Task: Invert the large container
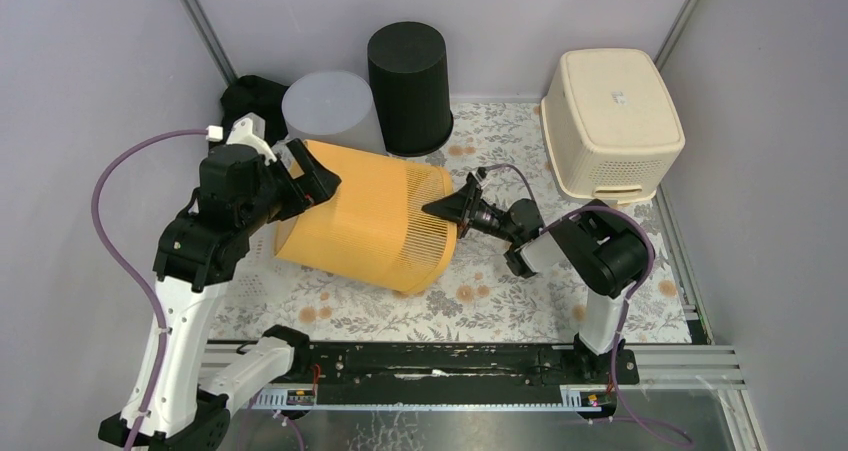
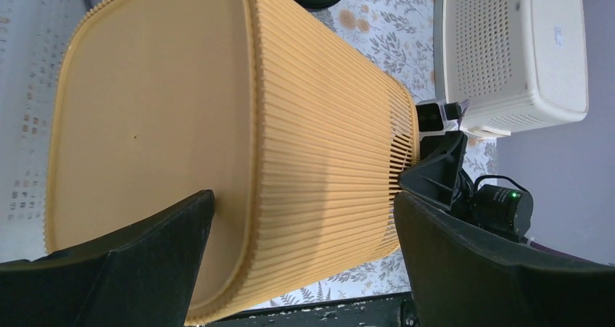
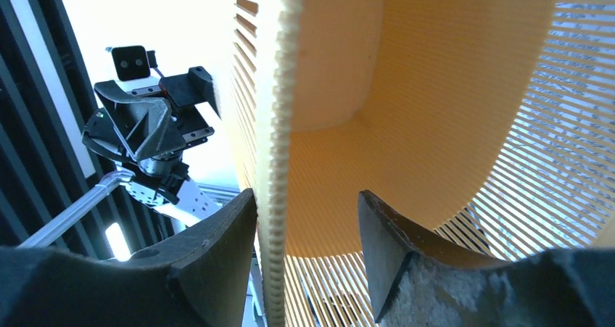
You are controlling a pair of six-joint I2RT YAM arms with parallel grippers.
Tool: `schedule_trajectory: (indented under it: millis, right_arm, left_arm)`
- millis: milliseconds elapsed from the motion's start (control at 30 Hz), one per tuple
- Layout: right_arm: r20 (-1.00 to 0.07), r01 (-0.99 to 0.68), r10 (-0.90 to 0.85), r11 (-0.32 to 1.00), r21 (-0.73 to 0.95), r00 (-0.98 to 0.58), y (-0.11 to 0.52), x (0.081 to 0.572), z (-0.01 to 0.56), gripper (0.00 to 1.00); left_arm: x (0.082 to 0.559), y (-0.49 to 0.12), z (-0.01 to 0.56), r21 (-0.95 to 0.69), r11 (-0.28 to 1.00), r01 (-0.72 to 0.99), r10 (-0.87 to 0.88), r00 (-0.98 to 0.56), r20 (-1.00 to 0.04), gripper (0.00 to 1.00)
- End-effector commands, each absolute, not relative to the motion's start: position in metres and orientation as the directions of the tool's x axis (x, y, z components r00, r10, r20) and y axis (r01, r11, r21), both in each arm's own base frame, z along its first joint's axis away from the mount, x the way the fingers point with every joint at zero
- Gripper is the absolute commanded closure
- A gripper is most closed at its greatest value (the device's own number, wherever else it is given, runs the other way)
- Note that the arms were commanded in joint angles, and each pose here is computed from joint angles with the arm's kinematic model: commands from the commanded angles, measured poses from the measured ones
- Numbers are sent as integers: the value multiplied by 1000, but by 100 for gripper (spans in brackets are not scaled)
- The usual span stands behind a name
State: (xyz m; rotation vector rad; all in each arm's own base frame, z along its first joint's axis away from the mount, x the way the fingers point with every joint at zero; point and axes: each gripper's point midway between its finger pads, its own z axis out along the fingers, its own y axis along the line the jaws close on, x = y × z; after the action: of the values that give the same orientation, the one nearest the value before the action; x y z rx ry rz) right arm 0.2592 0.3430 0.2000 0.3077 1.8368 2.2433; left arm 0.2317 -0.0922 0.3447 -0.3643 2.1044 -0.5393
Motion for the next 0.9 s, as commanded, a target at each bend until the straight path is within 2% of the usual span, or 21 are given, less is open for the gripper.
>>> schedule_trajectory:
  millis: [0,233,533,867]
  right_arm:
    - [10,1,296,-32,999,-955,332,255,146,40]
    - [23,31,321,17,999,-947,315,255,128,37]
    - [-28,33,350,168,985,-936,300,255,102,36]
    - [-40,64,388,252,966,-921,275,247,78,37]
  left_arm:
    - [238,-111,347,-562,827,8,-458,-570,-682,0]
    - [239,-116,344,-576,818,15,-462,-580,-671,0]
    - [240,-121,334,-589,808,23,-461,-599,-655,0]
    - [240,-128,323,-599,800,32,-456,-617,-642,0]
